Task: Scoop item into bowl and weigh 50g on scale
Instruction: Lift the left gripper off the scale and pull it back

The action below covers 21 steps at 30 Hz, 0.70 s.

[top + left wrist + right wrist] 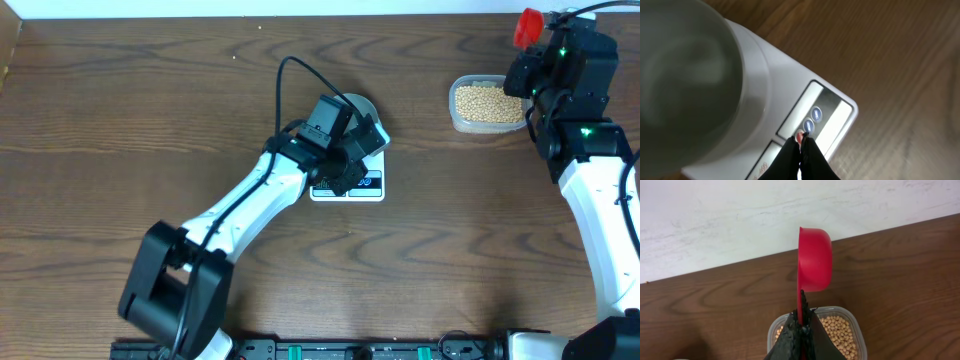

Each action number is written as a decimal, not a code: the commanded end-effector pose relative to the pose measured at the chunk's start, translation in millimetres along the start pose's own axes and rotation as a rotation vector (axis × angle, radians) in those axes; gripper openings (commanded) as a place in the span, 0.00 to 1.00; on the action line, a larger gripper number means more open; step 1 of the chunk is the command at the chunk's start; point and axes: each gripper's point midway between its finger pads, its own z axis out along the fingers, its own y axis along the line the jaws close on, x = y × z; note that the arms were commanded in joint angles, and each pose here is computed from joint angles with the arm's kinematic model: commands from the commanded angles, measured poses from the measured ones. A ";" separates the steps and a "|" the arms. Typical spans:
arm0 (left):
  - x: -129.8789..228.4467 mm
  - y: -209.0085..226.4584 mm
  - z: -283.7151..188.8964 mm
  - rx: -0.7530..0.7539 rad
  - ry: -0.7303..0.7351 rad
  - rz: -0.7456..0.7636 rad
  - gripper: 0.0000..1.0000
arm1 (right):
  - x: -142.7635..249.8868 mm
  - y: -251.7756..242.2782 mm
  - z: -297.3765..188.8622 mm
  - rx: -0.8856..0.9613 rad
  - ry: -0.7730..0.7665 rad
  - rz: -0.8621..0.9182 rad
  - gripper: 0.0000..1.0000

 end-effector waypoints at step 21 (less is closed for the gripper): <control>24.1 39.4 -74.1 -0.100 -0.005 -0.137 0.07 | -11.5 -2.8 -3.5 0.013 -0.027 -0.027 0.01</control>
